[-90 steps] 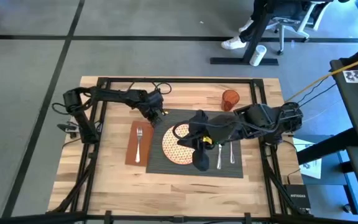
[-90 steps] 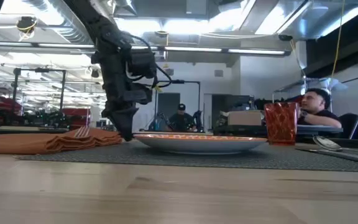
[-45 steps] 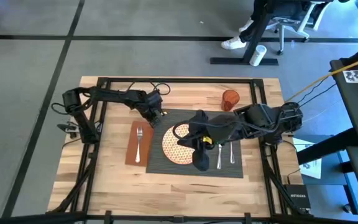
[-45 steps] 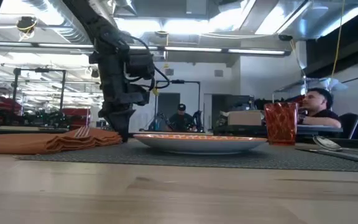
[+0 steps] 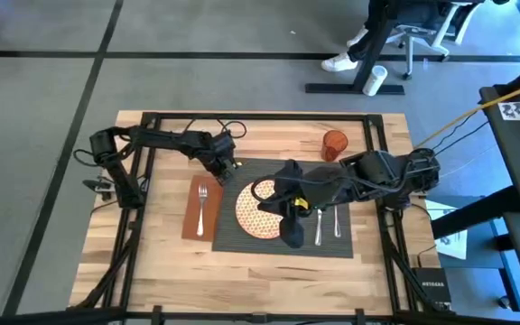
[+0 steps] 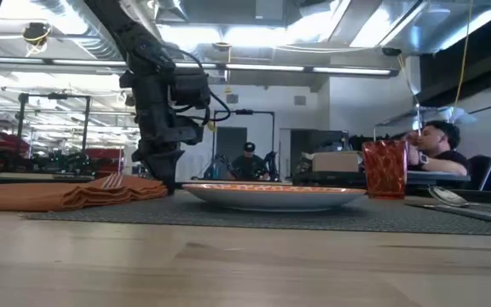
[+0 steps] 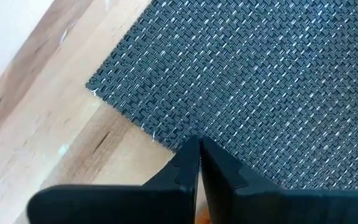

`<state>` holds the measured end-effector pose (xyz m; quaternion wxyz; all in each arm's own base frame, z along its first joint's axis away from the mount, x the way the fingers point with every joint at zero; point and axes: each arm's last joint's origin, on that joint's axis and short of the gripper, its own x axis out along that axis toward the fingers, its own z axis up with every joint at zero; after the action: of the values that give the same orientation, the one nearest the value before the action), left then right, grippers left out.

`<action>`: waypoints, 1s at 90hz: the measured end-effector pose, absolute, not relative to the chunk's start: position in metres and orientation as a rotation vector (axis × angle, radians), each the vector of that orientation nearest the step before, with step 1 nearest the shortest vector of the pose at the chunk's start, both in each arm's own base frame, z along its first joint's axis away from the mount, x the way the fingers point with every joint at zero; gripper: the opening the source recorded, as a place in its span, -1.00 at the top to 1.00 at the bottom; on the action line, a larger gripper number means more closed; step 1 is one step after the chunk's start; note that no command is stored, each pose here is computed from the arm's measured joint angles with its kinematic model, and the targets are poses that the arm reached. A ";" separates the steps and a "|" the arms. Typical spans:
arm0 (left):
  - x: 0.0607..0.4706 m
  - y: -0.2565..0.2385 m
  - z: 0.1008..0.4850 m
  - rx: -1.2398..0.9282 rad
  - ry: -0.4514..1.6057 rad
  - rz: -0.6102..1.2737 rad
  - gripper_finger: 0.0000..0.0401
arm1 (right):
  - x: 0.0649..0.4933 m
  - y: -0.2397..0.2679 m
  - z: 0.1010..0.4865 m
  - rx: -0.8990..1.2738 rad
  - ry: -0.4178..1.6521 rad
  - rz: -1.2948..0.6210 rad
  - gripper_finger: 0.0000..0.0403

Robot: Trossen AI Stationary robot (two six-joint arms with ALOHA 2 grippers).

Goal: Set table place
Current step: Adjust the orange table napkin

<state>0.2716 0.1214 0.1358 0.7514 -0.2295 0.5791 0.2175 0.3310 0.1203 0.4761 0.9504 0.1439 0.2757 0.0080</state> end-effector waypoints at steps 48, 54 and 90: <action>0.269 0.120 0.138 -0.517 1.270 0.510 1.00 | 0.331 0.121 0.476 0.296 0.565 0.030 1.00; 0.269 0.120 0.138 -0.516 1.269 0.510 1.00 | 0.331 0.121 0.476 0.297 0.566 0.033 1.00; 0.264 0.117 0.164 -0.492 1.186 0.503 1.00 | 0.329 0.120 0.478 0.293 0.560 0.035 1.00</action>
<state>0.2637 0.1165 0.1637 0.7716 -0.2272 0.5470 0.2322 0.3288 0.1200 0.4780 0.9503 0.1441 0.2753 0.0174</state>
